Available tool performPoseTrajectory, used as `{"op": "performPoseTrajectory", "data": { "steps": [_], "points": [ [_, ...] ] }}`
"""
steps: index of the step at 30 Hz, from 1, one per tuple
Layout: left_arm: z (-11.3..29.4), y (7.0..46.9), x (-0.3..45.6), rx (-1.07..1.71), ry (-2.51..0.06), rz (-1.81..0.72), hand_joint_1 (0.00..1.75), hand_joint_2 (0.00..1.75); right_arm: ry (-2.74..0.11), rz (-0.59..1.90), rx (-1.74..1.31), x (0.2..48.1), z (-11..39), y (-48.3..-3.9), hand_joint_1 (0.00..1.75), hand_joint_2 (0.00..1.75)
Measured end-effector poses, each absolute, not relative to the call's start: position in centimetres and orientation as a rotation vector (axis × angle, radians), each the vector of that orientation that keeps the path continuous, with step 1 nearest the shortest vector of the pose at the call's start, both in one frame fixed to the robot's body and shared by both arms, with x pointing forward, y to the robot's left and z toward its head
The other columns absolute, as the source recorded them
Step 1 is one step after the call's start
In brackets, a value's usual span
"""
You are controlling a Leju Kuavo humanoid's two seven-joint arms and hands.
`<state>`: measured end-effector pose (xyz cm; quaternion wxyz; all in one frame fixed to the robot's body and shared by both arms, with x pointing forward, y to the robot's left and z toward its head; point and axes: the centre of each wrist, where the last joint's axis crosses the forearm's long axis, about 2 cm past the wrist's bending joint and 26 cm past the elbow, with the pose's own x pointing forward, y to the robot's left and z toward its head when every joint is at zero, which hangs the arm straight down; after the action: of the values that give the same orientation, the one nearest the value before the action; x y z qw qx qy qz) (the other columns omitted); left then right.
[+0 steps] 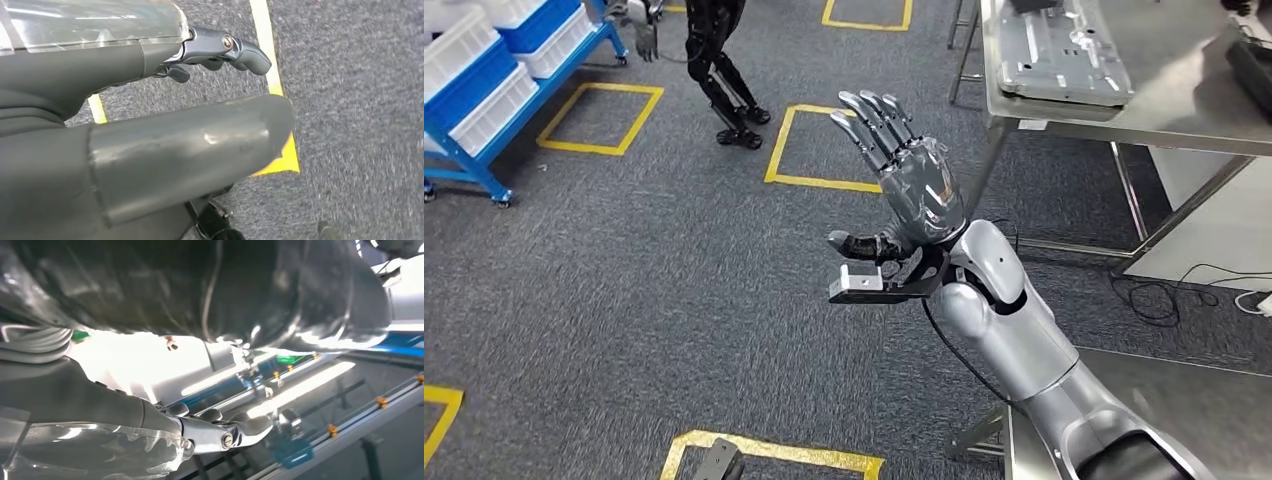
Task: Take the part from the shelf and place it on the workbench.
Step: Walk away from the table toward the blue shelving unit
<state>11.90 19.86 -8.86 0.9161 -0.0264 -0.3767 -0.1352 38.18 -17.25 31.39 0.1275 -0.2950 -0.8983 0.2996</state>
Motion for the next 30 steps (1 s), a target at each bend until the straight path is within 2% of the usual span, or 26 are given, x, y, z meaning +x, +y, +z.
{"op": "performPoseTrajectory", "data": {
  "steps": [30],
  "points": [
    [-8.83,19.94,12.06,-0.035,-0.788,-0.269,0.0,0.0,-2.605,0.876,-0.867,38.08,30.98,-17.5,0.0,0.0]
  ]
}}
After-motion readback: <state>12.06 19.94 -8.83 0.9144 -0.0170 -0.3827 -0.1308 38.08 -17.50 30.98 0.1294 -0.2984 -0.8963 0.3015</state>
